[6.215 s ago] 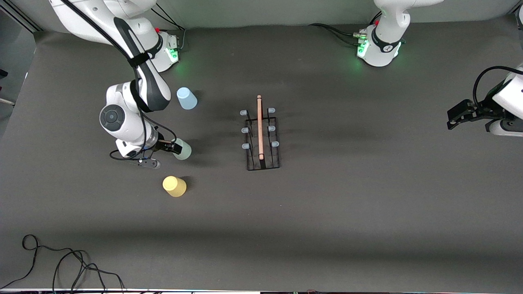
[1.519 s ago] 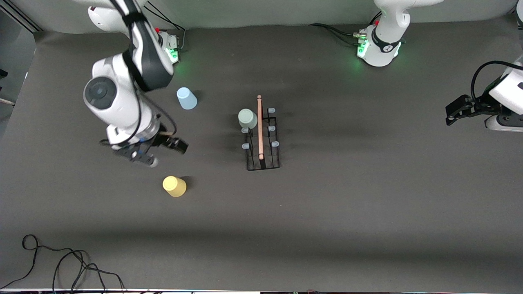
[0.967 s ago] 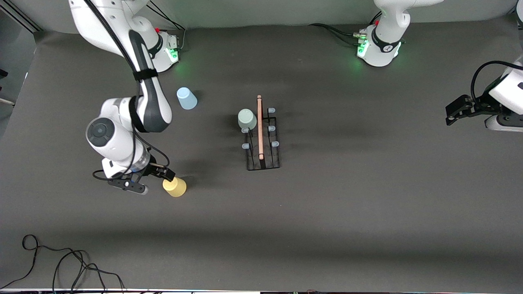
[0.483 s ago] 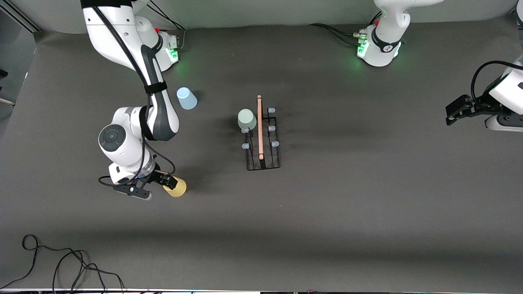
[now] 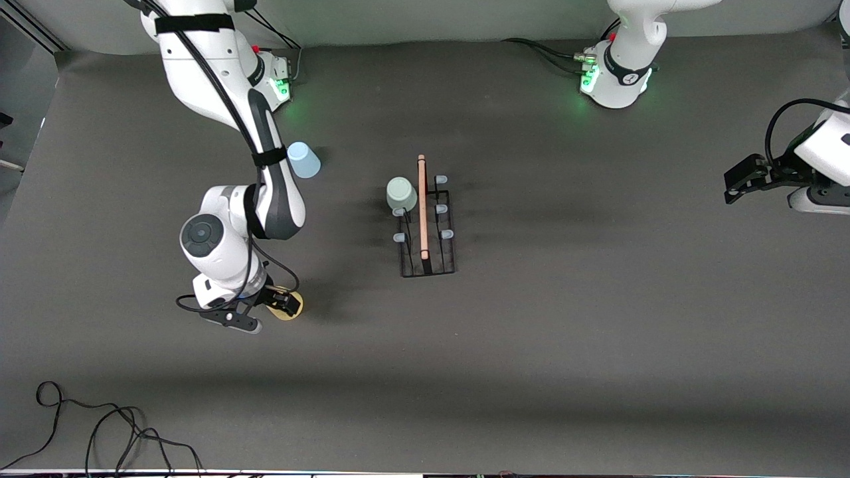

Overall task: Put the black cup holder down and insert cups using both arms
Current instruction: 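Grasp the yellow cup with the right gripper, then carry the yellow cup onto a rack peg with the right gripper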

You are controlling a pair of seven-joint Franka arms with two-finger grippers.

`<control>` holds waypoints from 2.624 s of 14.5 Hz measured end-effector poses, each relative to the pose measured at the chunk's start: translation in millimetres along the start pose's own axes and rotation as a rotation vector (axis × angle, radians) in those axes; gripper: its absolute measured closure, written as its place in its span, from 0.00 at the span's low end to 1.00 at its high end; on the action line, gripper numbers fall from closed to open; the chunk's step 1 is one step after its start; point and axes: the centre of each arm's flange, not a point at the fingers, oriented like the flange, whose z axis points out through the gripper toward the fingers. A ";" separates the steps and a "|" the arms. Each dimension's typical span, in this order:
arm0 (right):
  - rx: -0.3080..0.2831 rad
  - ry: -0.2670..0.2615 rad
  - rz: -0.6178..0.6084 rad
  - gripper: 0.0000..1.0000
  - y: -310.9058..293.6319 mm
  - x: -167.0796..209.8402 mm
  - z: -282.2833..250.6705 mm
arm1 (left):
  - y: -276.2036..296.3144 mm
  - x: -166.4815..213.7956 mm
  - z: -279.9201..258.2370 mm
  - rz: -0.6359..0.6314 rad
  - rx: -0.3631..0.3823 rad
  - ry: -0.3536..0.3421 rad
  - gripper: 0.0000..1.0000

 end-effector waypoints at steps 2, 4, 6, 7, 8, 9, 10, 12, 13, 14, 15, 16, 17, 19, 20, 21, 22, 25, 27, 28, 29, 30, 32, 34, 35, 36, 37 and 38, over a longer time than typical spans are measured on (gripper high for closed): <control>-0.010 -0.017 -0.013 0.00 -6.2 -8.2 13.3 | 0.0 0.0 0.0 0.000 0.000 0.000 0.00; -0.015 -0.031 -0.025 0.00 -11.8 -15.3 22.2 | 0.1 0.0 0.0 0.000 0.000 0.000 0.00; -0.019 -0.048 -0.042 0.17 -13.0 -20.1 26.4 | 0.2 0.0 0.0 0.000 0.000 0.000 0.00; -0.018 -0.059 -0.056 0.29 -13.0 -20.6 25.0 | 0.2 0.0 0.0 0.000 0.000 0.000 0.00; -0.015 -0.078 -0.069 0.30 -12.5 -21.5 21.6 | 0.2 0.0 0.0 0.000 0.000 0.000 0.00; -0.009 -0.093 -0.072 0.30 -11.8 -21.1 15.7 | 0.2 0.0 0.0 0.000 0.000 0.000 0.00; 0.004 -0.099 -0.067 0.30 -11.9 -19.2 6.0 | 0.2 0.0 0.1 0.000 0.000 0.000 0.00; 0.053 -0.112 -0.042 0.30 -15.3 -14.8 -25.9 | 0.2 0.0 0.2 0.000 0.000 0.000 0.00; 0.078 -0.129 -0.018 0.30 -18.1 -14.7 -44.7 | 0.2 0.0 0.2 0.000 0.000 0.000 0.00; 0.103 -0.150 0.007 0.30 -23.8 -17.7 -64.3 | 0.4 0.0 0.2 0.001 0.000 0.000 0.00; 0.125 -0.166 0.034 0.30 -34.2 -24.4 -82.8 | 0.7 0.0 0.3 0.001 0.000 -0.001 0.00; 0.145 -0.178 0.065 0.30 -50.4 -35.5 -100.9 | 0.9 0.0 0.2 0.002 0.000 0.000 0.00; 0.161 -0.184 0.097 0.30 -70.0 -49.5 -115.7 | 1.2 0.1 0.3 0.002 0.000 -0.001 0.00; 0.172 -0.187 0.161 0.30 -111.7 -81.2 -136.0 | 1.5 0.1 0.3 0.003 0.000 -0.001 0.00; 0.167 -0.179 0.190 0.30 -129.6 -93.6 -143.8 | 1.7 0.1 0.2 0.003 0.000 0.000 0.00; 0.161 -0.169 0.219 0.30 -145.1 -104.2 -151.3 | 1.7 0.1 0.2 0.003 0.000 0.000 0.00; 0.161 -0.163 0.242 0.30 -157.0 -112.8 -157.8 | 1.8 0.1 0.2 0.003 0.000 0.000 0.00; 0.162 -0.163 0.279 0.30 -180.4 -135.4 -166.8 | 1.9 0.1 0.2 0.003 0.000 0.000 0.00; 0.157 -0.161 0.296 0.30 -193.2 -146.9 -167.5 | 1.9 0.1 0.2 0.003 0.000 0.000 0.00; 0.151 -0.159 0.301 0.30 -199.3 -151.7 -165.1 | 1.9 0.1 0.2 0.004 0.000 0.000 0.00; 0.142 -0.153 0.303 0.30 -205.6 -155.8 -161.0 | 2.0 0.2 0.2 0.004 0.000 0.000 0.00; 0.129 -0.146 0.302 0.30 -211.0 -158.8 -154.6 | 2.0 0.2 0.2 0.004 0.000 0.000 0.00; 0.100 -0.135 0.298 0.30 -216.8 -161.9 -137.6 | 1.9 0.2 0.2 0.003 0.000 0.000 0.00; 0.080 -0.130 0.294 0.30 -219.4 -163.5 -125.0 | 2.0 0.2 0.2 0.004 0.000 0.000 0.00; 0.073 -0.128 0.293 0.30 -220.2 -164.1 -121.1 | 2.0 0.2 0.1 0.004 0.000 0.000 0.00; 0.069 -0.128 0.292 0.30 -220.3 -164.5 -118.7 | 2.0 0.2 0.1 0.004 0.000 0.000 0.00; 0.068 -0.127 0.293 0.26 -220.3 -164.5 -118.1 | 2.0 0.2 0.1 0.004 0.000 0.000 0.00; 0.069 -0.127 0.293 0.18 -220.4 -164.2 -118.5 | 2.0 0.2 0.1 0.004 0.000 0.000 0.00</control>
